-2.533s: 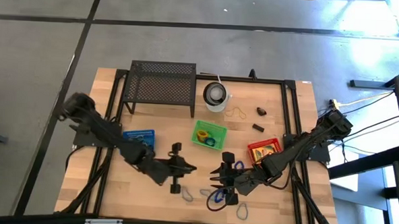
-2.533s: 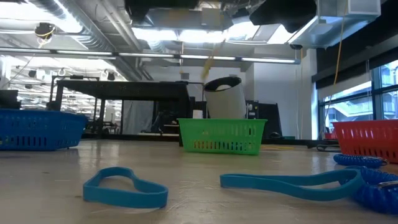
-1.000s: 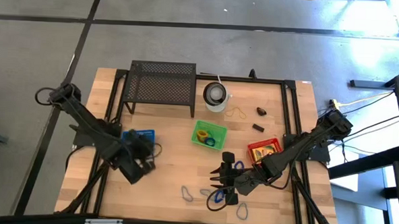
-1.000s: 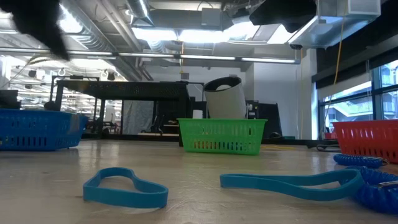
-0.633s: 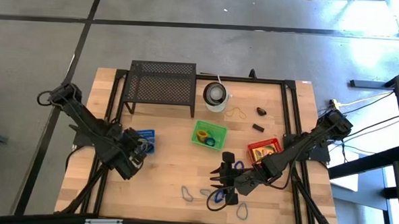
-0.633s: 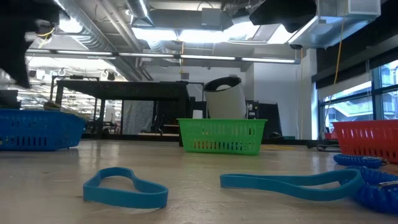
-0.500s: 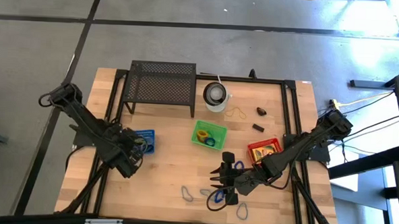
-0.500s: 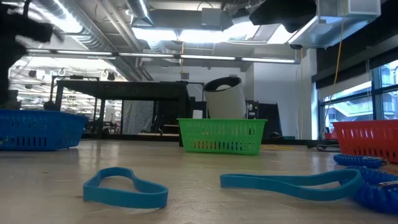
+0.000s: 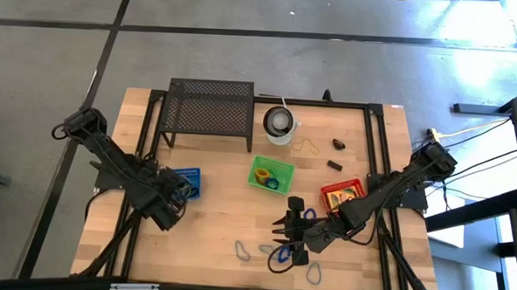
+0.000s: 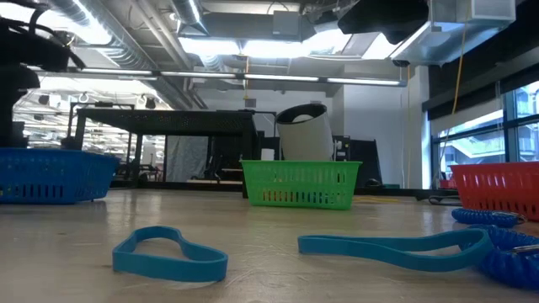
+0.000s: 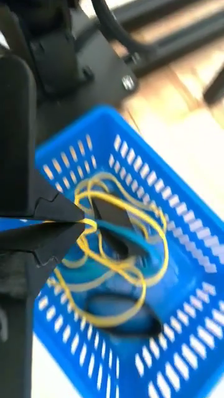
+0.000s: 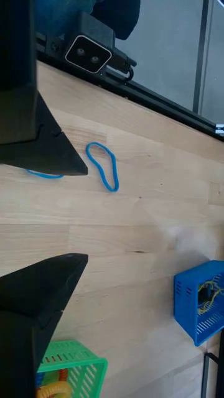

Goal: Pick & Place Office Desk Supplies
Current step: Put the yellow rubber band into the blue bin, then put the blue spring keychain into the green bin

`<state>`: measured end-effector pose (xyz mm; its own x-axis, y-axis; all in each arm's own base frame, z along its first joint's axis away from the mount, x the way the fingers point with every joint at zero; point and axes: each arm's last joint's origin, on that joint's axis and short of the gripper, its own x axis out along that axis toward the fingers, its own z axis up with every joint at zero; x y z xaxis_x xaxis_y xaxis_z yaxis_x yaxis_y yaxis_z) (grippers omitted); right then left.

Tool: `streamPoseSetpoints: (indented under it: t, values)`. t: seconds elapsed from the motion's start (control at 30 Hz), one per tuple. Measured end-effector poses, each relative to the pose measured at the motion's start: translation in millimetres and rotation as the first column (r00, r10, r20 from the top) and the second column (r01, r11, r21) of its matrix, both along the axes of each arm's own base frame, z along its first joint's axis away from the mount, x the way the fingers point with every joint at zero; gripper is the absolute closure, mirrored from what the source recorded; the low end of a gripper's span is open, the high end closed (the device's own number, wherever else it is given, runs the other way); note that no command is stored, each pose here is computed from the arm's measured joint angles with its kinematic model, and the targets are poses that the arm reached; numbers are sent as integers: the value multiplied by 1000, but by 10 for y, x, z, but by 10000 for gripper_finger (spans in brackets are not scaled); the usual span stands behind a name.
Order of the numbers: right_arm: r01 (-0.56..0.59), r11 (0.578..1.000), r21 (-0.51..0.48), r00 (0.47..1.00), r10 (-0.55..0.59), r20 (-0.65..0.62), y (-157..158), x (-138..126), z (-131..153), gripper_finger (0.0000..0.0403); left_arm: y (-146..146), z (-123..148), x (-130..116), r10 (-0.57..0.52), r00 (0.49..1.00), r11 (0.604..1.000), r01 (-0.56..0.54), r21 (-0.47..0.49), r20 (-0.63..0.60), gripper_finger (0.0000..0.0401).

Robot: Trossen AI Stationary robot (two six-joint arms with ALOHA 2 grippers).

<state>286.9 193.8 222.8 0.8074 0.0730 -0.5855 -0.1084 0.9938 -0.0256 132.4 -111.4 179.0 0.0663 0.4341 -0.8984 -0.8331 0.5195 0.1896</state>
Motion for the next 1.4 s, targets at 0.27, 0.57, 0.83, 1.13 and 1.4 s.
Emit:
streamPoseSetpoints:
  t: [0.27,0.57,0.83,1.13,1.4]
  values:
    - [0,1000,0,1000,0,0,0,0,0,186,-27,-7,53,-68,996,998,68,11,61,397]
    - [0,1000,0,1000,0,0,0,0,0,186,-27,-7,54,-77,995,997,77,13,56,353]
    - [1,1000,2,1000,-1,1,-1,1,1,186,-3,3,76,-75,995,997,73,32,65,271]
    - [67,993,97,998,-67,-5,0,6,8,186,-128,377,318,-203,950,977,181,112,236,252]
    - [95,971,221,974,-44,-223,42,-135,-104,186,-379,655,606,-434,776,900,360,244,458,253]
